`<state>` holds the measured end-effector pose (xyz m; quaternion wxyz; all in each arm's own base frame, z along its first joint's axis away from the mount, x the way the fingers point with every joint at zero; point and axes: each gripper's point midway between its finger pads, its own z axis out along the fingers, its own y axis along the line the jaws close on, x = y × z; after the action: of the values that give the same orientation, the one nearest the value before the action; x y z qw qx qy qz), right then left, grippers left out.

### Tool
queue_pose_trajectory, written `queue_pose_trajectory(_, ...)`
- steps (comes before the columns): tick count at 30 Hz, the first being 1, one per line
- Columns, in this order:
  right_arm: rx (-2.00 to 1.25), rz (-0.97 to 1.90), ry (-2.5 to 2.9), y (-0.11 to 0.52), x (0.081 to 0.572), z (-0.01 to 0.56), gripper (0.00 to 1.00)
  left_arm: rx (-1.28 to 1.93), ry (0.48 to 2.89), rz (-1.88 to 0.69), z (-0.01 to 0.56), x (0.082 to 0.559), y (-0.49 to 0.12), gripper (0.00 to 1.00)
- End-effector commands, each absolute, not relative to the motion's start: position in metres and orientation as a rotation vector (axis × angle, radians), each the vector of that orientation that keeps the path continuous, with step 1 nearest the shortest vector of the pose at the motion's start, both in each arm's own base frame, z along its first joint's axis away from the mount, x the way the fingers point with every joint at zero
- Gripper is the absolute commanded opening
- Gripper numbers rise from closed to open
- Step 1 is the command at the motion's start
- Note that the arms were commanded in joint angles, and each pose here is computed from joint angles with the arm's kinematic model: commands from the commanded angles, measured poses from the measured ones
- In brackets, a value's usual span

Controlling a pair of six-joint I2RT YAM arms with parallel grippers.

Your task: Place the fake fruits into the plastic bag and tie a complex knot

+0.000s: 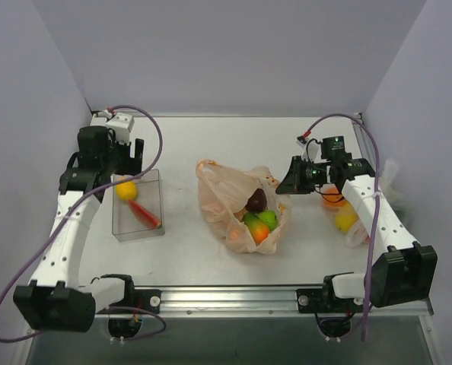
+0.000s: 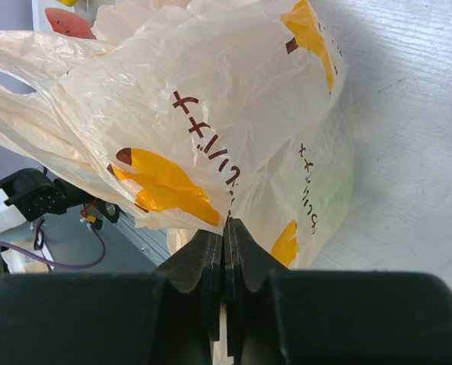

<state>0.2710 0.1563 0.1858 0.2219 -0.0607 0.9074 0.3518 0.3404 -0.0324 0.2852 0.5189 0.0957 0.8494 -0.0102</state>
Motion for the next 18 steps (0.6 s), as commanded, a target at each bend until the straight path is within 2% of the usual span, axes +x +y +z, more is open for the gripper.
queue_pose_trajectory(1,-0.212,0.939,2.482,0.154,0.265,0.189,0.0,0.221,2.297,0.106,0.223,0.33,0.003,0.86)
queue_pose_trajectory(10,-0.22,0.925,2.489,0.153,0.262,0.184,0.0,-0.242,2.449,0.121,0.169,0.348,0.026,0.82)
queue_pose_trajectory(18,-0.23,0.917,2.486,0.152,0.262,0.184,0.0,-0.472,2.518,0.245,0.124,0.356,0.043,0.76)
